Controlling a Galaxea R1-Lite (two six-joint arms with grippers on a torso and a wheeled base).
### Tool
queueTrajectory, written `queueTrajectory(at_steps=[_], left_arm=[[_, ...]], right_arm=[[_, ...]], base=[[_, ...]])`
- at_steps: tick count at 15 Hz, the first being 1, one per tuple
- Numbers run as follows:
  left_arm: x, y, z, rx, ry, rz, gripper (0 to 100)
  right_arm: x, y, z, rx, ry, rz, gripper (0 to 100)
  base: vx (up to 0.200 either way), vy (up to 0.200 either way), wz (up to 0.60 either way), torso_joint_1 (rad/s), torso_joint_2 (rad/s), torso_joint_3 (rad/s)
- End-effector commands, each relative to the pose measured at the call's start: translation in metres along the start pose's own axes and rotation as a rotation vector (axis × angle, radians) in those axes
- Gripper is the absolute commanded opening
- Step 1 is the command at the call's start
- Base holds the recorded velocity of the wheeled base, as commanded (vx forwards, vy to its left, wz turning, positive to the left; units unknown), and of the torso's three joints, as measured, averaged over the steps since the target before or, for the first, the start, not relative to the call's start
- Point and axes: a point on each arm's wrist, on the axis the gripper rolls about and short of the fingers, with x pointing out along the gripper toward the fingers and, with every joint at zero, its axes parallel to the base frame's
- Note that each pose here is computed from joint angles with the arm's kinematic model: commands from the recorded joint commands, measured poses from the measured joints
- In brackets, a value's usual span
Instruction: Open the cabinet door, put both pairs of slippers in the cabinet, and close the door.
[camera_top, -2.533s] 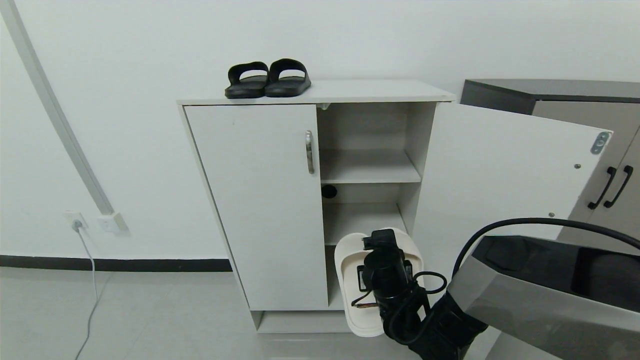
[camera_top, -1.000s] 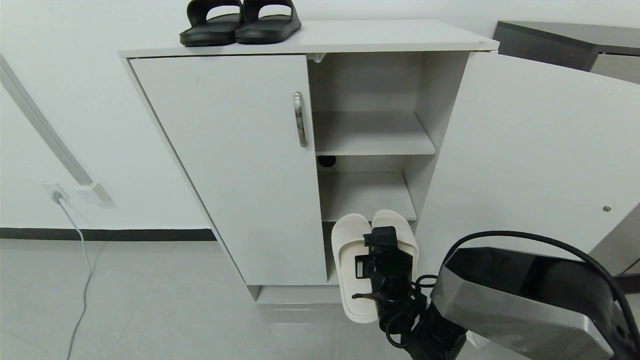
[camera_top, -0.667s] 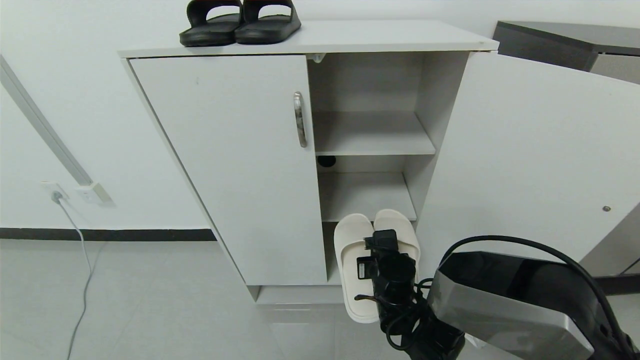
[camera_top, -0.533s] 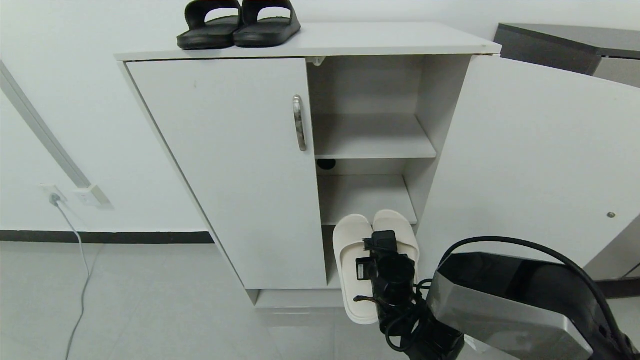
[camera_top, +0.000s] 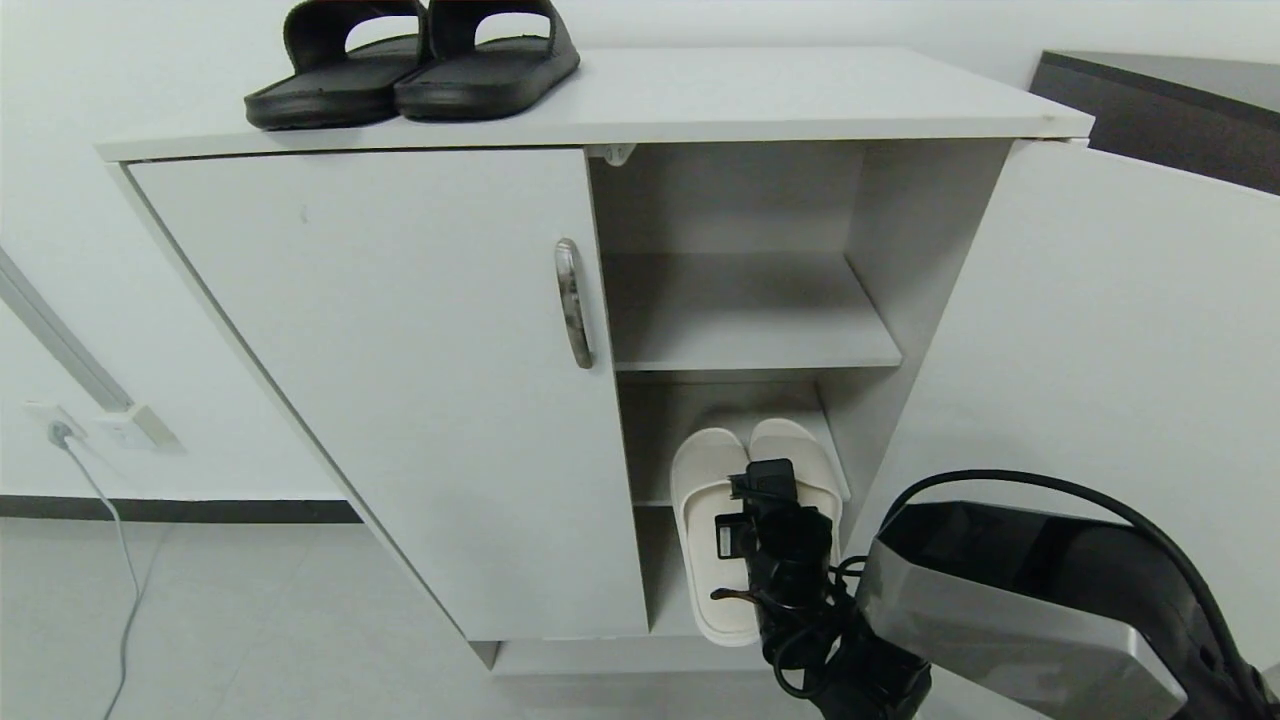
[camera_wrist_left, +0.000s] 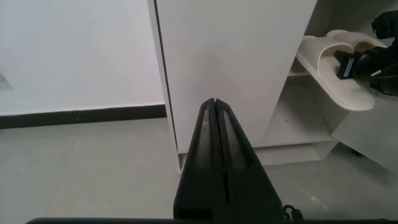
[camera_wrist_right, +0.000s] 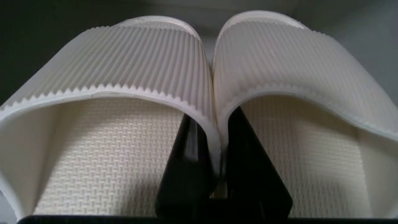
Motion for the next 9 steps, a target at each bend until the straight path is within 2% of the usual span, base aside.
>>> queueTrajectory(at_steps=[1, 9], left_arm=[[0.0, 0.0, 0.0, 0.0, 0.001, 0.002, 0], [0.0, 0.0, 0.0, -0.006, 0.001, 0.003, 0]], right_arm=[[0.002, -0.002, 0.0, -0.001, 0.001, -0.003, 0], [0.038, -0.002, 0.003, -0.025, 0.071, 0.006, 0]], base=[[0.0, 0.0, 0.0, 0.0, 0.0, 0.0], [0.0, 0.0, 0.0, 0.0, 0.0, 0.0]])
